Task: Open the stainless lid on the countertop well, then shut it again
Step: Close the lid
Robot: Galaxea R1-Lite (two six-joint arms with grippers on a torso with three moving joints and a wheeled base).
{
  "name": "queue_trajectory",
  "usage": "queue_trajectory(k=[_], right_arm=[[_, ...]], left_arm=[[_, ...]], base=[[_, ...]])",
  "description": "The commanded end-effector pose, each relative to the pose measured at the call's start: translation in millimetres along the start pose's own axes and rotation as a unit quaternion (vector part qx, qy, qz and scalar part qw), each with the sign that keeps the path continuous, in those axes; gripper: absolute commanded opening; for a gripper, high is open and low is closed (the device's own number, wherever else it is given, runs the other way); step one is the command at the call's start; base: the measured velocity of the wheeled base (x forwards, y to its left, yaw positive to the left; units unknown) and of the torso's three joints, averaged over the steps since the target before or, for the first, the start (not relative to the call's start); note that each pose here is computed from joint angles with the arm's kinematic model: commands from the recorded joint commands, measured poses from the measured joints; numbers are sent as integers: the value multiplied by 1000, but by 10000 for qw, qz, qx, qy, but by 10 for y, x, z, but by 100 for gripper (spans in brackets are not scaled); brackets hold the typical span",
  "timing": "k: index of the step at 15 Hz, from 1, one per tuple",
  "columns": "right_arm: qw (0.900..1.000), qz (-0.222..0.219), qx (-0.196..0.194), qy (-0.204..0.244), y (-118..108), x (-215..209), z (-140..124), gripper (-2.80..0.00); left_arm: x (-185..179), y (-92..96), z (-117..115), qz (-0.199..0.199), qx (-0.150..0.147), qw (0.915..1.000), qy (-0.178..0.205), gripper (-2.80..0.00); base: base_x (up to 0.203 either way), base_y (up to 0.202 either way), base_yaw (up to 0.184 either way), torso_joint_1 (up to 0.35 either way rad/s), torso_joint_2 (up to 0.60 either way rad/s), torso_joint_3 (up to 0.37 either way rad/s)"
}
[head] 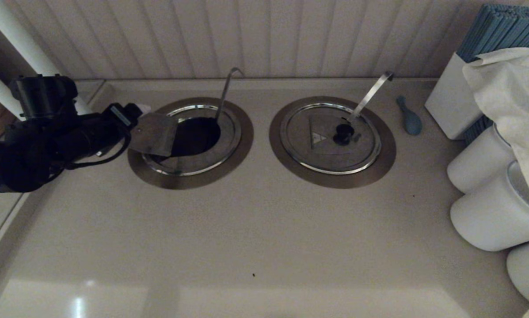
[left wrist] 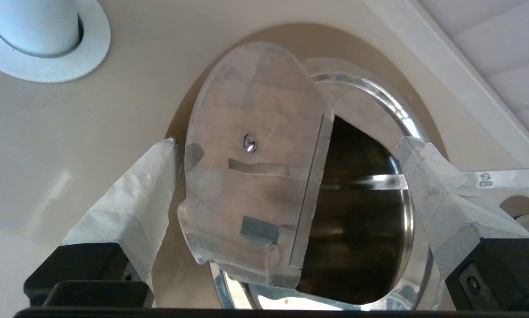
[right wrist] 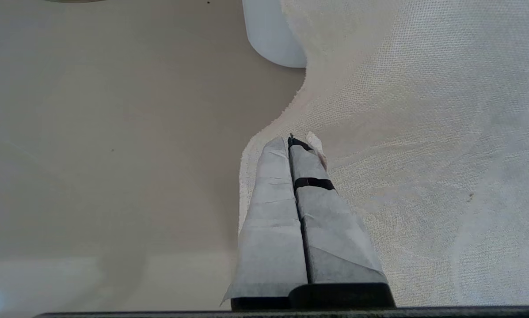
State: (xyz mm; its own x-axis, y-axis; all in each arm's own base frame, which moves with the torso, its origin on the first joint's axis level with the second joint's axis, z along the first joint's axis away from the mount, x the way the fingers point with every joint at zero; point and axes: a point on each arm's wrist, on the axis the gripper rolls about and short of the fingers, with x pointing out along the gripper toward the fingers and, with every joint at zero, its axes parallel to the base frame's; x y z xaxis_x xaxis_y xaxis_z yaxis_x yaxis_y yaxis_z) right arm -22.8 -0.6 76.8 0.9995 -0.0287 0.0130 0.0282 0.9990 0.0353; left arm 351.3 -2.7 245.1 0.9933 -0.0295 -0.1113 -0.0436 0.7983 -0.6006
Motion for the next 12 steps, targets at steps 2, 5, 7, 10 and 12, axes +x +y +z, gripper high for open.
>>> queue_trajectory(k=[2,5,7,10,12], right_arm=[[10000,-2,1,3,0,1,1,-280],[10000,-2,1,3,0,1,1,-280],[10000,-4,2,0,0,0,0,-280],[10000,-6,1,5,0,1,0,-280],[10000,-2,2,2,0,1,1,-280]], left_arm=[[4,-8,11,-22,-19,10000,-20,0],[17,-2,-1,-49,-30,10000,20,0],[-2,-18,19,-87,-63,9999,-2,0],[-17,-57,66,-187,-76,9998,-46,0],[-16,-74,65,-213,-74,9997,-46,0]], base=[[0,0,0,0,0,0],[0,0,0,0,0,0],[0,0,0,0,0,0],[0,0,0,0,0,0],[0,0,0,0,0,0]])
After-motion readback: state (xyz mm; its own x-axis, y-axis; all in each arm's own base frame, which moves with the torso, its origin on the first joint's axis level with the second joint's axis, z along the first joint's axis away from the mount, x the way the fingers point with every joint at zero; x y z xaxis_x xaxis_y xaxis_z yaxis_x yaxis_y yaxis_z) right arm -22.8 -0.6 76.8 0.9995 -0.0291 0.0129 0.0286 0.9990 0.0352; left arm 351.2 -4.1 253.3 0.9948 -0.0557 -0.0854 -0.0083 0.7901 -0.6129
